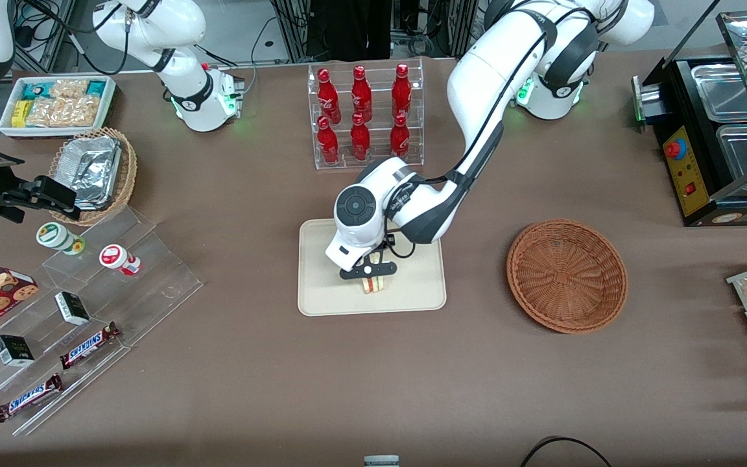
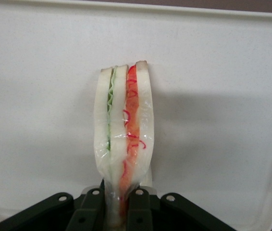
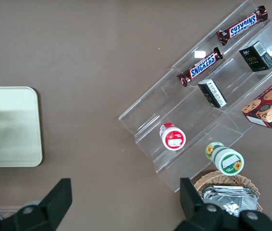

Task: Place sandwich from basket to tray
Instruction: 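Lower the sandwich onto the tray and open the left gripper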

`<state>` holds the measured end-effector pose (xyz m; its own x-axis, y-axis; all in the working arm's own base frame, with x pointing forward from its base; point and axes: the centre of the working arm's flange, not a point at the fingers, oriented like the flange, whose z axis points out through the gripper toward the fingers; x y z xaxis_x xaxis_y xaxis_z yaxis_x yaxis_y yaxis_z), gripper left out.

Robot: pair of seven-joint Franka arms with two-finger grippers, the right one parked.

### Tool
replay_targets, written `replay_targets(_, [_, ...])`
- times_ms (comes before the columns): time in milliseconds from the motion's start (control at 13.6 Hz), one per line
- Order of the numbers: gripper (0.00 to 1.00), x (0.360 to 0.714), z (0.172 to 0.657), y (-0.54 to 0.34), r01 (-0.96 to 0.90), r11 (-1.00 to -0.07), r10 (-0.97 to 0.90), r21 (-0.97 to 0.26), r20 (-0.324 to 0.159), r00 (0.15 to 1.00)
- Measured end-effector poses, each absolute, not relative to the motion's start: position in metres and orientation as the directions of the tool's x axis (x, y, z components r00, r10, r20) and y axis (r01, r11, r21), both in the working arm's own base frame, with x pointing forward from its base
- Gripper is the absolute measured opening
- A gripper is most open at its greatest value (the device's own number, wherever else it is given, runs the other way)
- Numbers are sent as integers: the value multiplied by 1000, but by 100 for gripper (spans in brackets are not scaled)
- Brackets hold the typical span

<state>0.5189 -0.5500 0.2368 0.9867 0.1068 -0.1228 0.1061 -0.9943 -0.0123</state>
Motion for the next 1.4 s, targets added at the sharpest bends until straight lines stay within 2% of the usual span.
replay_targets(74, [16,518,236,-551,106,-994,107,-11,-122,987])
replay_targets(148, [22,518,236,-551,106,-994,106,-10,-121,987])
replay_targets(443, [63,522,251,-554,107,-994,106,8,-106,989])
replay_targets(664, [95,525,292,-553,98,-995,96,14,-97,991])
replay_targets(738, [100,525,310,-552,93,-995,91,19,-89,992])
replay_targets(1107, [100,520,384,-538,11,-1000,10,18,-70,998])
replay_targets(1402, [100,550,417,-489,-20,-1000,-19,-7,-80,997])
